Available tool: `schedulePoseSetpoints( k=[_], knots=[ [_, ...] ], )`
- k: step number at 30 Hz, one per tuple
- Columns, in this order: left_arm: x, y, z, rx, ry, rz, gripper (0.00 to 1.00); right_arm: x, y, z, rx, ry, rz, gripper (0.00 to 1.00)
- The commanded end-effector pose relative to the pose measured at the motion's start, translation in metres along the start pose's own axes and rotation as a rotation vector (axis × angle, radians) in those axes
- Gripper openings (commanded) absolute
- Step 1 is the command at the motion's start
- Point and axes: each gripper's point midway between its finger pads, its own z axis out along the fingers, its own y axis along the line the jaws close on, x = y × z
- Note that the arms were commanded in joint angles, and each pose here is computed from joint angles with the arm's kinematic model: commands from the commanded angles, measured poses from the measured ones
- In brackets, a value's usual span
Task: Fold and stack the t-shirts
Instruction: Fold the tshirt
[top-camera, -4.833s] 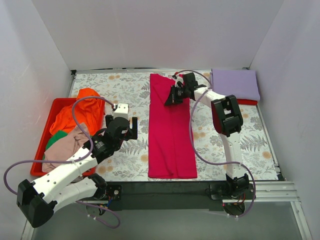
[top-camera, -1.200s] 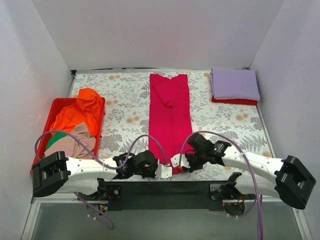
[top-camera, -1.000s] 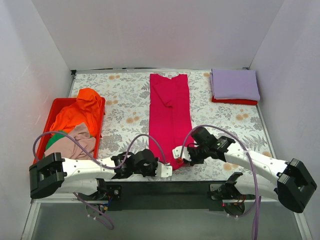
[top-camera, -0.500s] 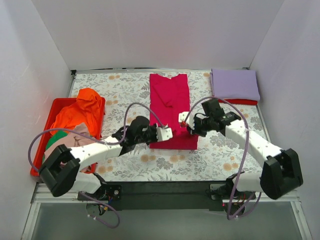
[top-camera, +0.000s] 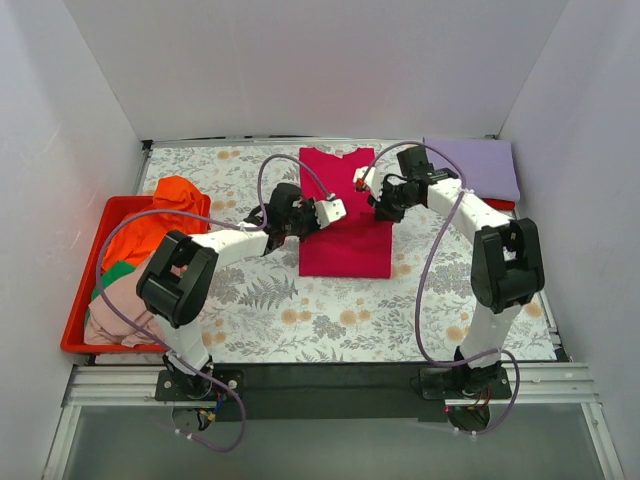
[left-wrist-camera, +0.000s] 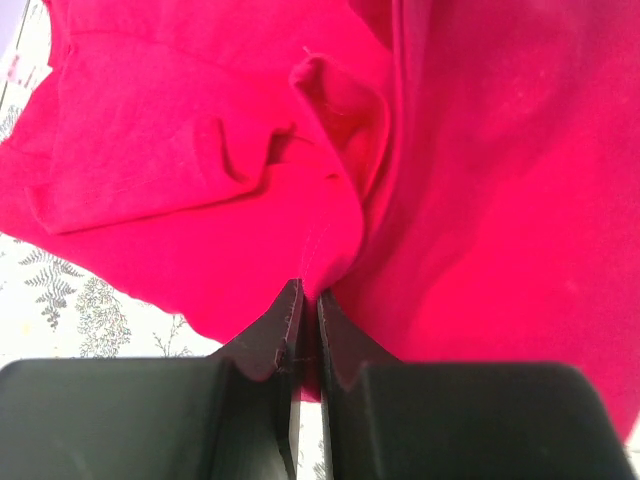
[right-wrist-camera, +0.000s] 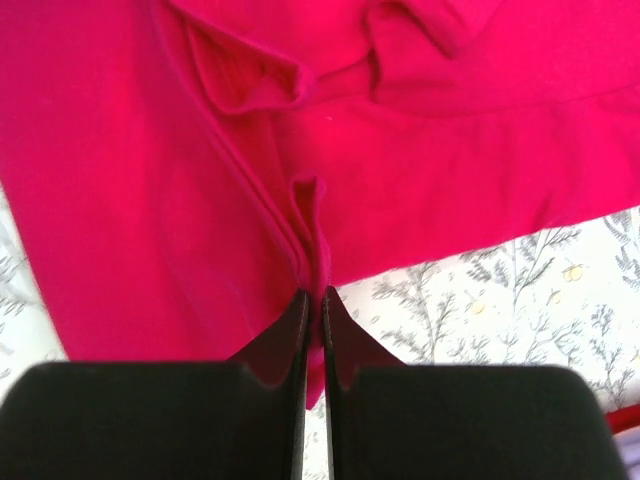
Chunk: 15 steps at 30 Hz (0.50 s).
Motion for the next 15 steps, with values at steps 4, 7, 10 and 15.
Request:
schedulePoseSetpoints(
  k=[4, 7, 10, 15],
  knots=[
    [-0.009, 0.039, 0.007, -0.058, -0.044, -0.034, 0.0, -0.019, -0.039, 0.012, 0.05, -0.02, 0.025, 0.01],
    [-0.001, 0.045, 0.012, -0.059, -0.029, -0.048, 0.0, -0.018, -0.051, 0.02, 0.067, -0.01, 0.033, 0.01],
    [0.001, 0.052, 0.013, -0.065, -0.03, -0.054, 0.0, -0.018, -0.06, 0.025, 0.078, -0.004, 0.038, 0.01],
    [0.012, 0.059, 0.019, -0.069, -0.018, -0.108, 0.0, -0.016, -0.072, 0.034, 0.1, 0.009, 0.046, 0.01]
  ],
)
